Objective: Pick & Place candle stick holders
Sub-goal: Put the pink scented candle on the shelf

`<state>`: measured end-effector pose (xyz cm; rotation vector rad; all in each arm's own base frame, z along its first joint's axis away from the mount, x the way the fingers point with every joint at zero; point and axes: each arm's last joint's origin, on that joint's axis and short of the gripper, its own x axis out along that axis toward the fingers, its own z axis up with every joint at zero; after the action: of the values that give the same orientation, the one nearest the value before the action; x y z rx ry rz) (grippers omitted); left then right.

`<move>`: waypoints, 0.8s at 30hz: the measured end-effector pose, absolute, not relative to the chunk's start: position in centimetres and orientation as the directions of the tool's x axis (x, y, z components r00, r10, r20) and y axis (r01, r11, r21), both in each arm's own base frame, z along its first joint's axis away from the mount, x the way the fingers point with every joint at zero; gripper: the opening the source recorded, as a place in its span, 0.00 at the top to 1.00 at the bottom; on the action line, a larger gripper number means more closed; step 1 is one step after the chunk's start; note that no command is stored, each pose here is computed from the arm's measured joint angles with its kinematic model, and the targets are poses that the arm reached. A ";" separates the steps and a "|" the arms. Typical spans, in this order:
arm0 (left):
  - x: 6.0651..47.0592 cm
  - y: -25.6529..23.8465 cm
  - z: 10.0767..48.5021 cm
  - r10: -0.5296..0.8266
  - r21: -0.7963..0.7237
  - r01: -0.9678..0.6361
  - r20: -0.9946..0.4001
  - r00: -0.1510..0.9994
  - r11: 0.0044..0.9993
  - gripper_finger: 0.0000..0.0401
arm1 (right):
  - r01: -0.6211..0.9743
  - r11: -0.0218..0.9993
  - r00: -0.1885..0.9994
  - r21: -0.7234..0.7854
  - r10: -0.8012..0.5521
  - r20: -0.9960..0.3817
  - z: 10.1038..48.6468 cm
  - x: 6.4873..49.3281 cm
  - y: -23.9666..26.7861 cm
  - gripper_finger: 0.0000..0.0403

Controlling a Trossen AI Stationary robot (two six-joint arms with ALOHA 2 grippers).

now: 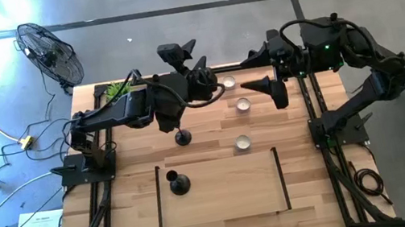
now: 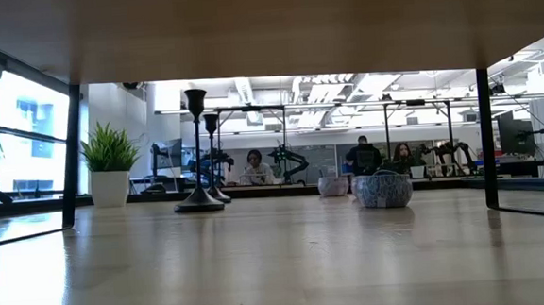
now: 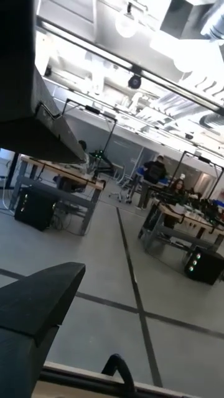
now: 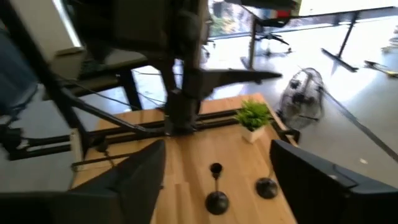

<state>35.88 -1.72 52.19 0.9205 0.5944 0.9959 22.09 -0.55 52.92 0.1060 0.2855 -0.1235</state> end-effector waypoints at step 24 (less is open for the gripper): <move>34.3 -1.4 52.2 0.947 0.907 -0.388 -0.032 0.319 0.161 0.33 | 0.162 0.983 0.966 -0.085 -0.175 -0.190 54.1 21.3 -0.9 0.01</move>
<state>34.25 -1.43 52.19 0.9612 0.7280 1.0841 21.26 -0.90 54.07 -0.0686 0.1984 -0.1706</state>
